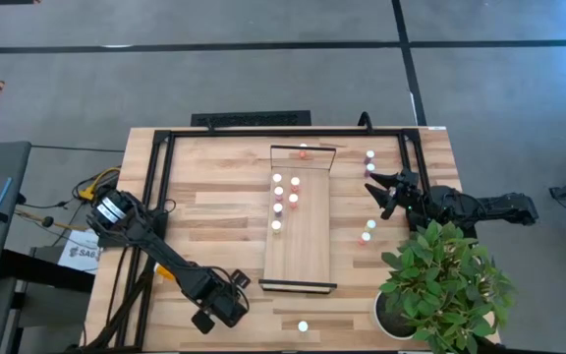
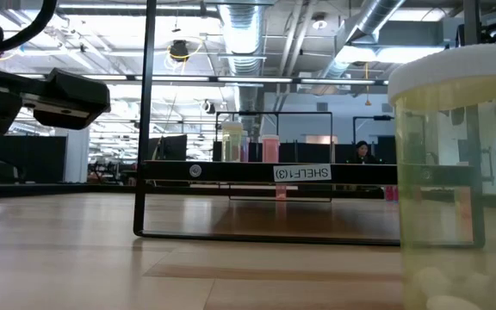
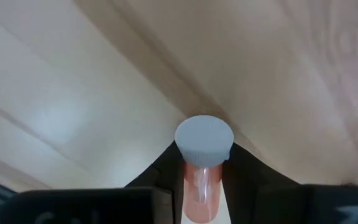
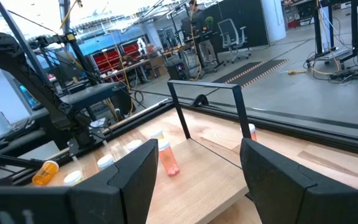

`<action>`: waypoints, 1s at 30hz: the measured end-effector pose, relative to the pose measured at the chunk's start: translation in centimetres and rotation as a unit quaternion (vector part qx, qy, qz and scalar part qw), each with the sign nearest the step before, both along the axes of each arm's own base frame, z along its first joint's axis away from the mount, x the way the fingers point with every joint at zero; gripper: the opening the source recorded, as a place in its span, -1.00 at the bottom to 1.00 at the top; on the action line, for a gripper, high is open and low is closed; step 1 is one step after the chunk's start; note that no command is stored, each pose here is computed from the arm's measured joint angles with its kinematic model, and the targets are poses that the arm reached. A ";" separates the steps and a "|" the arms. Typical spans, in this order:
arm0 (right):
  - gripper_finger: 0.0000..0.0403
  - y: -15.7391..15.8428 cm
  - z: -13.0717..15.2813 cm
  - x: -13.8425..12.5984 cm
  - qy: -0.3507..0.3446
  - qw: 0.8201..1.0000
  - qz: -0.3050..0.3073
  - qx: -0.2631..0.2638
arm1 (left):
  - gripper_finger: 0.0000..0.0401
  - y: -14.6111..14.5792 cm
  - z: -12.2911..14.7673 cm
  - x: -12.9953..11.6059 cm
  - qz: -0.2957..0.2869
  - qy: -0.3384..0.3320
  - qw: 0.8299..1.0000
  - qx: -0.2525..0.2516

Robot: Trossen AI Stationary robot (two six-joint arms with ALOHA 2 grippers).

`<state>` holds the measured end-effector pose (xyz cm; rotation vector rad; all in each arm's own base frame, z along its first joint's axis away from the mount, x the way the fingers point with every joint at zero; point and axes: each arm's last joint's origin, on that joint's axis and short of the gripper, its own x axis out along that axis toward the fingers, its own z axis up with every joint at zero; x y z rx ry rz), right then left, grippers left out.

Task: Pick and place medicine bottles onto shelf by color
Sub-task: Put the pink pill bottle on the shelf

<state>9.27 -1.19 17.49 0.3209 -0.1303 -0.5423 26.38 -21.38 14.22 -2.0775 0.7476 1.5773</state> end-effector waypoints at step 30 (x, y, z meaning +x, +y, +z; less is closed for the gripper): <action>0.24 0.0 0.0 0.0 0.000 1.000 0.000 0.000 | -0.71 6.3 3.7 -0.3 -0.224 -0.018 0.929 0.295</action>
